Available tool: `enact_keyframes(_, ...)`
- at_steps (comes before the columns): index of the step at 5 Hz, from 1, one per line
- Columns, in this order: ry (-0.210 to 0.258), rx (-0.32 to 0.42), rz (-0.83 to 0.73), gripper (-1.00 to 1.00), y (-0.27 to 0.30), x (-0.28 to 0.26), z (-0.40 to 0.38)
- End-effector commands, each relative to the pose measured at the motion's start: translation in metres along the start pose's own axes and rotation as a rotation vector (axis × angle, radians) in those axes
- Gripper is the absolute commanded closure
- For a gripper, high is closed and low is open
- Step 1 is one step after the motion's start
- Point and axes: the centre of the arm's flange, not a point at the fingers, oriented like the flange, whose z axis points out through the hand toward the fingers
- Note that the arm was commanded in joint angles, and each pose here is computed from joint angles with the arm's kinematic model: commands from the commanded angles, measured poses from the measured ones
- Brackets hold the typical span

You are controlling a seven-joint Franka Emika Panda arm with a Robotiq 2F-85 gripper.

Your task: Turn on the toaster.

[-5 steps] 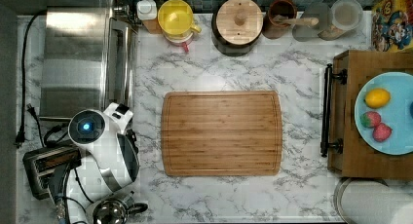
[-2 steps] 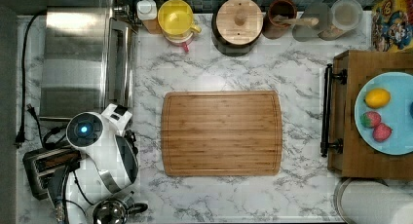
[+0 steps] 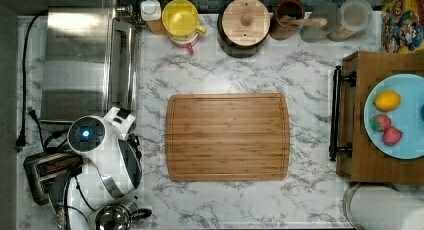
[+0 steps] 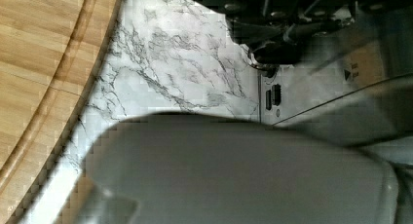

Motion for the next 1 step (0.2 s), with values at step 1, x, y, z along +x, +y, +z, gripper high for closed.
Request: enact_keyframes(1,-0.186,-0.052,0.042,1.0,0.0008,-0.0534,0.0921)
